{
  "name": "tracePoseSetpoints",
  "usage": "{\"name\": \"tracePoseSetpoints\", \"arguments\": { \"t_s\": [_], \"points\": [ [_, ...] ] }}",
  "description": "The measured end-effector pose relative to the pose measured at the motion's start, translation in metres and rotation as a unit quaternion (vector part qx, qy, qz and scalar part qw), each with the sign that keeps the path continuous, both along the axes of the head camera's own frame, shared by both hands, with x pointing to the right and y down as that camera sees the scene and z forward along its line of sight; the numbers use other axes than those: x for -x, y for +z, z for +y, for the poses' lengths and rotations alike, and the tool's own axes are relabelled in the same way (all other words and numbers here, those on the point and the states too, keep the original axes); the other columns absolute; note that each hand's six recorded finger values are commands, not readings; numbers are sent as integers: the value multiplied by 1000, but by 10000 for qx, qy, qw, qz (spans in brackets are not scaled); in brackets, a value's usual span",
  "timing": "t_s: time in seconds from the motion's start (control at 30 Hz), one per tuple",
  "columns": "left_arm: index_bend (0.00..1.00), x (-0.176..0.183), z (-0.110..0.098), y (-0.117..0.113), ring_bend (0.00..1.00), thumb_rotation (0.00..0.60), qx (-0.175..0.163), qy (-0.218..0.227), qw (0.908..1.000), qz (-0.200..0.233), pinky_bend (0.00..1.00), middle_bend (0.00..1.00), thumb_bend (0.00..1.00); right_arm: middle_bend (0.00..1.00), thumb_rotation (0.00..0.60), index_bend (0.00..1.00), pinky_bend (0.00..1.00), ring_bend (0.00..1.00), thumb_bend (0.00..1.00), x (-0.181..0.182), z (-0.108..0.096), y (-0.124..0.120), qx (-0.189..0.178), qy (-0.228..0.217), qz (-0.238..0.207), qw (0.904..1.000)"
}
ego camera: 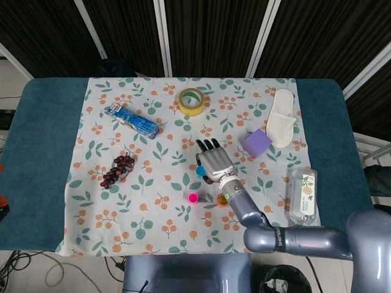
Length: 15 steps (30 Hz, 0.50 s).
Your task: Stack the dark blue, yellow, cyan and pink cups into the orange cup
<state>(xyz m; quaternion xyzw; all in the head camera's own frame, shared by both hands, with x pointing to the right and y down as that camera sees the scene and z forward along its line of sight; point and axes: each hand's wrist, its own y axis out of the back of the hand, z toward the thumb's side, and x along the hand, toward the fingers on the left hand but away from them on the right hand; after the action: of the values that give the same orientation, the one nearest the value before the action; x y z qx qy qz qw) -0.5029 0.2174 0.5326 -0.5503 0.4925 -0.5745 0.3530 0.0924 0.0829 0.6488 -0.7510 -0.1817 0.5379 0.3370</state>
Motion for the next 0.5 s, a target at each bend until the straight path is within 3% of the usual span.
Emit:
{"name": "tracePoseSetpoints", "arguments": {
  "t_s": [0.27,0.5],
  "points": [
    [155,-1,0,0,0,600,2,12,10000,-8,0,25,798,0,600,492,11,0,400,-38,28,-44,-12,-184,25,9998],
    [155,-1,0,1,0,600,9,20,10000,-19,0,25,798,0,600,492,13,0,401,-68,44,-57,-70,-83,69,9999]
  ]
}}
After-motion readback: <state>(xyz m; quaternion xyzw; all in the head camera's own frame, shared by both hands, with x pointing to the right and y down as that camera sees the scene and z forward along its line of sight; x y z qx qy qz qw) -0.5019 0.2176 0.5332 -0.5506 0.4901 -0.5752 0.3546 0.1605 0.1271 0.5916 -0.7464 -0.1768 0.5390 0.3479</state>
